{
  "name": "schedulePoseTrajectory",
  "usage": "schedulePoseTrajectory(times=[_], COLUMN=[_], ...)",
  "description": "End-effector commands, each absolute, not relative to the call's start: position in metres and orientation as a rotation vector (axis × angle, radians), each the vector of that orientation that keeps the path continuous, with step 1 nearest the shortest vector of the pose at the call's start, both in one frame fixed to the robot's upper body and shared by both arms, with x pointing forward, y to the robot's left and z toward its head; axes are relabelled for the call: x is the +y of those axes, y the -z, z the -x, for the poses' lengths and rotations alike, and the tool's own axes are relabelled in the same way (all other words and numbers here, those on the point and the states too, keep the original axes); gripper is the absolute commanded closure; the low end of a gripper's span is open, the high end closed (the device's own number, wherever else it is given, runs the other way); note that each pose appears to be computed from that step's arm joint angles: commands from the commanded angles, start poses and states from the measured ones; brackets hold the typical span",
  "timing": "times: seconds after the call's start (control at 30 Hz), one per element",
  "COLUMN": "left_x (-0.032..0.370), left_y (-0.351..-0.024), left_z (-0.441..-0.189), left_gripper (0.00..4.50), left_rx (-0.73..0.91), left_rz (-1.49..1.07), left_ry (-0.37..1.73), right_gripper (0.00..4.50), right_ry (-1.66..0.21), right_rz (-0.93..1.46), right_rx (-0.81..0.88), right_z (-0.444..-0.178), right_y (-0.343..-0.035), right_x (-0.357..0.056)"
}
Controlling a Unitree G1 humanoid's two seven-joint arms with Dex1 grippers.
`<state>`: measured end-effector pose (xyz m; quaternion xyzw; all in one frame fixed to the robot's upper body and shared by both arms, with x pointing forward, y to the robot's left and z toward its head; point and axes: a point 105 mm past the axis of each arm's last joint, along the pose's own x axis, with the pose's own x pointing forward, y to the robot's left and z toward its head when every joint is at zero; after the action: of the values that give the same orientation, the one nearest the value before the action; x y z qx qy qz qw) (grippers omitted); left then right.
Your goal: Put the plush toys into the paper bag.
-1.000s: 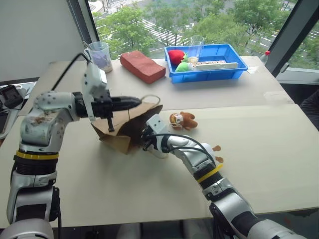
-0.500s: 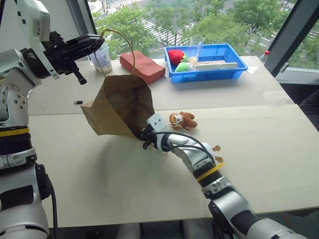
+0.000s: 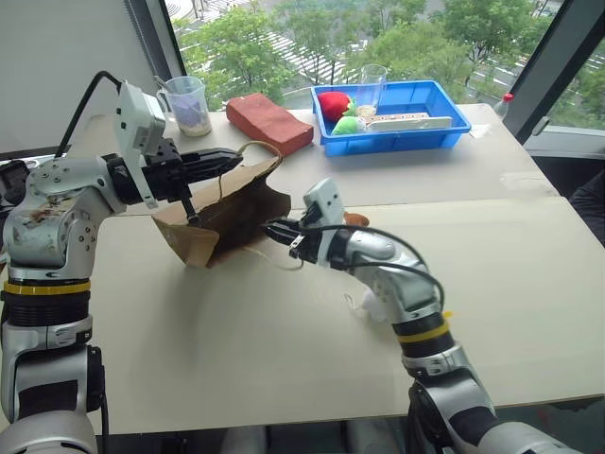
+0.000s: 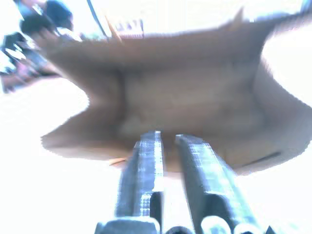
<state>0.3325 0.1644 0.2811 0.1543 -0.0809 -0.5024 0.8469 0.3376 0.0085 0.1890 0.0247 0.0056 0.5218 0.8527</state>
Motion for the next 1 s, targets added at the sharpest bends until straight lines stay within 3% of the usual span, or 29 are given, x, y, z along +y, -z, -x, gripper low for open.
schedulePoseTrajectory(times=[0.03,0.23,0.33,0.47,0.7,0.83,1.0], left_x=[0.161,0.157,0.156,0.156,0.156,0.157,0.160], left_y=[-0.282,-0.280,-0.283,-0.286,-0.284,-0.285,-0.284], left_z=[-0.328,-0.326,-0.325,-0.323,-0.321,-0.321,-0.320], left_gripper=[4.50,4.50,4.50,4.50,4.50,4.50,4.50], left_rx=[-0.186,-0.183,-0.184,-0.184,-0.168,-0.166,-0.160], left_rz=[-0.372,-0.361,-0.357,-0.359,-0.367,-0.370,-0.373], left_ry=[1.088,1.104,1.110,1.118,1.123,1.117,1.109], right_gripper=[2.19,0.11,0.05,0.05,0.05,1.18,2.87], right_ry=[-1.180,-1.166,-1.084,-1.001,-1.003,-1.025,-1.091], right_rz=[-0.101,-0.065,0.116,0.416,0.367,0.318,0.163], right_rx=[-0.046,-0.002,0.120,0.349,0.499,0.486,0.421], right_z=[-0.317,-0.300,-0.299,-0.293,-0.286,-0.285,-0.282], right_y=[-0.219,-0.233,-0.210,-0.154,-0.113,-0.115,-0.144], right_x=[-0.005,-0.058,-0.101,-0.157,-0.171,-0.165,-0.149])
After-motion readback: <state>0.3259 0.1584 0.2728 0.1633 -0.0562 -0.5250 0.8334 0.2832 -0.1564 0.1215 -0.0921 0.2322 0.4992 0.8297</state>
